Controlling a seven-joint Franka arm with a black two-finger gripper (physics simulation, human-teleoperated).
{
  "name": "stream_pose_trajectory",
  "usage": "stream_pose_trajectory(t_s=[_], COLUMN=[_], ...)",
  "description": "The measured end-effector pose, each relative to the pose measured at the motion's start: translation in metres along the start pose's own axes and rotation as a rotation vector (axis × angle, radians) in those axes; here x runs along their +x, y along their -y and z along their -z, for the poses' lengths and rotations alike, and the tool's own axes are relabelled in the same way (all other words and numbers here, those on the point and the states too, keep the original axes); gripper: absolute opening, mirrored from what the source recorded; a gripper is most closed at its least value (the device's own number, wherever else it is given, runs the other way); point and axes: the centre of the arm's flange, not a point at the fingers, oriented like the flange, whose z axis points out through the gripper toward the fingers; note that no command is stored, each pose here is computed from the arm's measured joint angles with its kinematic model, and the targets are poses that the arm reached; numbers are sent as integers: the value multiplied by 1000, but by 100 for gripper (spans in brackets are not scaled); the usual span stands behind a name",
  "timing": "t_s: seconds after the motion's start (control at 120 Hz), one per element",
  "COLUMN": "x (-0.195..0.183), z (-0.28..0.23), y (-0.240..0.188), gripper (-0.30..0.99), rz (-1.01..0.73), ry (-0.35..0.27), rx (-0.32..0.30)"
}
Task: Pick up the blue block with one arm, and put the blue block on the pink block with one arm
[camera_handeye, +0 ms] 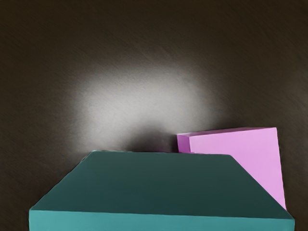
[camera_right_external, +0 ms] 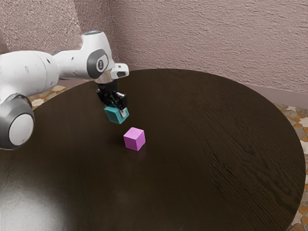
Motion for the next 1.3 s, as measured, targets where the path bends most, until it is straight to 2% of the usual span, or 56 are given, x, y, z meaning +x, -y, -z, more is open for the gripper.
stream_pose_trajectory(t_s=[0.283, 0.608, 0.867, 1.167, 1.3], x=[5, 9, 10, 10, 14], z=[-11, -44, -48, -27, 22], y=[-31, -40, -43, -38, -39], gripper=[35, 35, 57, 66, 68], rz=[-33, -36, -44, -50, -75], ry=[16, 57, 62, 36, -23], rx=[-15, -30, -38, -22, 11])
